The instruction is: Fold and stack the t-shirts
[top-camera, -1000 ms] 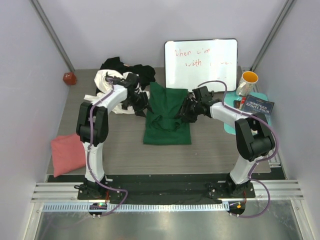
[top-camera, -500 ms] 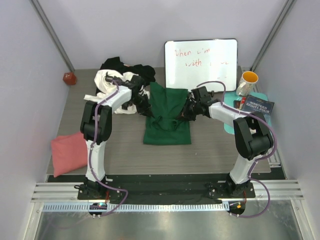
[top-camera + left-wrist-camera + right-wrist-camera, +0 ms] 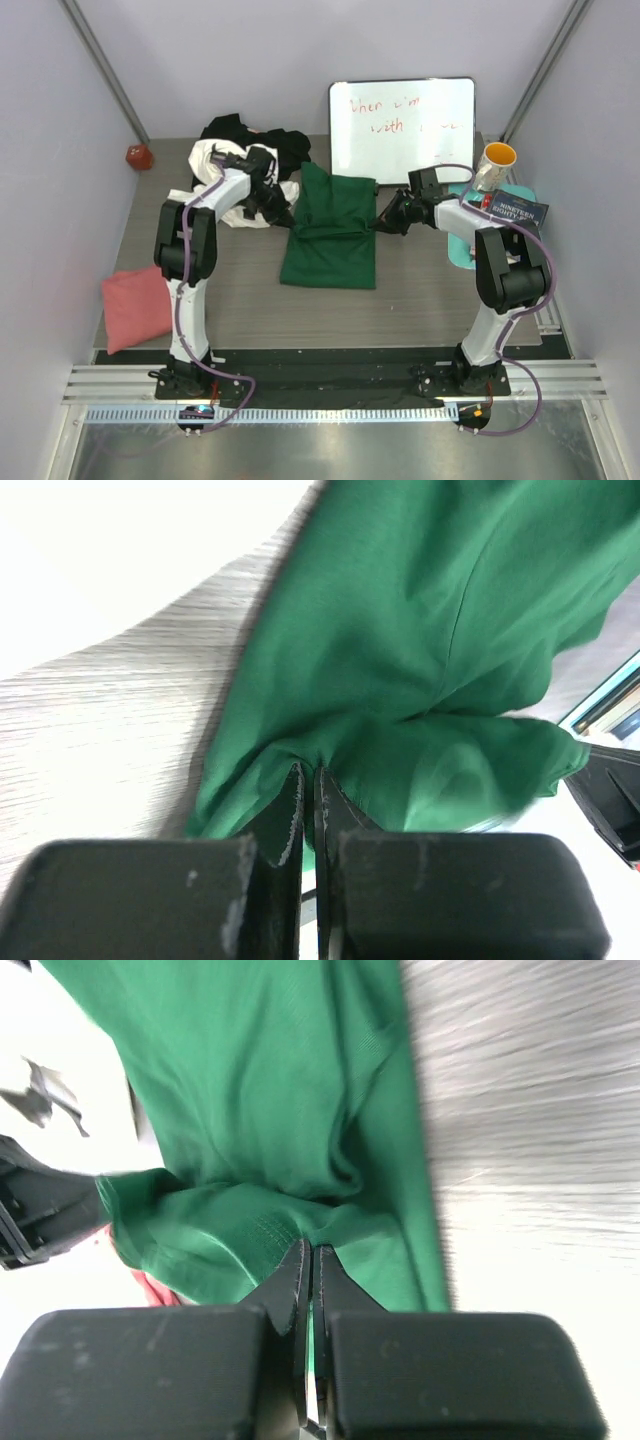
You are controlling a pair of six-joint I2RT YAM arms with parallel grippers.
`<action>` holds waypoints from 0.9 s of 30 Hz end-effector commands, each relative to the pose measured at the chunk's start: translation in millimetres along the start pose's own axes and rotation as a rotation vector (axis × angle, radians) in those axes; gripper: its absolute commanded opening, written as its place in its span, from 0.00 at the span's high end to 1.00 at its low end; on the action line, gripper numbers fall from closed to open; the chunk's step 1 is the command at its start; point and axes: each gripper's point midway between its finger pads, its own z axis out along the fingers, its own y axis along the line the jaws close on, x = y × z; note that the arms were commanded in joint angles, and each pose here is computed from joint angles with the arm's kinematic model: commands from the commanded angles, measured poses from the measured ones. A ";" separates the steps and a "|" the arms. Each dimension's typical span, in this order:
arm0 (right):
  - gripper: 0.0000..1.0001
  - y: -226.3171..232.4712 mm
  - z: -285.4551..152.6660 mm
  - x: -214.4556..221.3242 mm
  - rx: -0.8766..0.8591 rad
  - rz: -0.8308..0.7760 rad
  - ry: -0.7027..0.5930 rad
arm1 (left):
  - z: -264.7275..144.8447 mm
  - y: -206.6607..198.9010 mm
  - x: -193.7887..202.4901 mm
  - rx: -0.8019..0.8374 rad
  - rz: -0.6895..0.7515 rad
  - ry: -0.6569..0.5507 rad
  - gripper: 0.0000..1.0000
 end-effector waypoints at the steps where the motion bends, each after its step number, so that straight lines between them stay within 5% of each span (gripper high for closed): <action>1: 0.99 2.3 3.1 -17.3 -0.022 0.045 -0.025 | -18.0 -10.4 -20.5 0.021 -0.037 -0.058 1.00; 14: 0.97 -9.6 34.6 -27.7 -0.002 0.089 -0.015 | 1.5 2.8 -32.5 -0.070 -0.077 -0.035 0.99; 17: 0.86 -10.2 32.7 -36.4 0.007 0.100 -0.050 | 1.4 12.5 -34.6 -0.124 -0.078 -0.042 0.84; 21: 0.81 -3.8 21.6 -51.7 -0.011 0.099 -0.125 | -6.0 19.4 -40.4 -0.156 -0.071 -0.085 0.76; 27: 0.67 19.3 -3.9 -69.3 -0.068 0.034 -0.197 | -36.3 23.6 -56.0 -0.213 -0.046 -0.184 0.75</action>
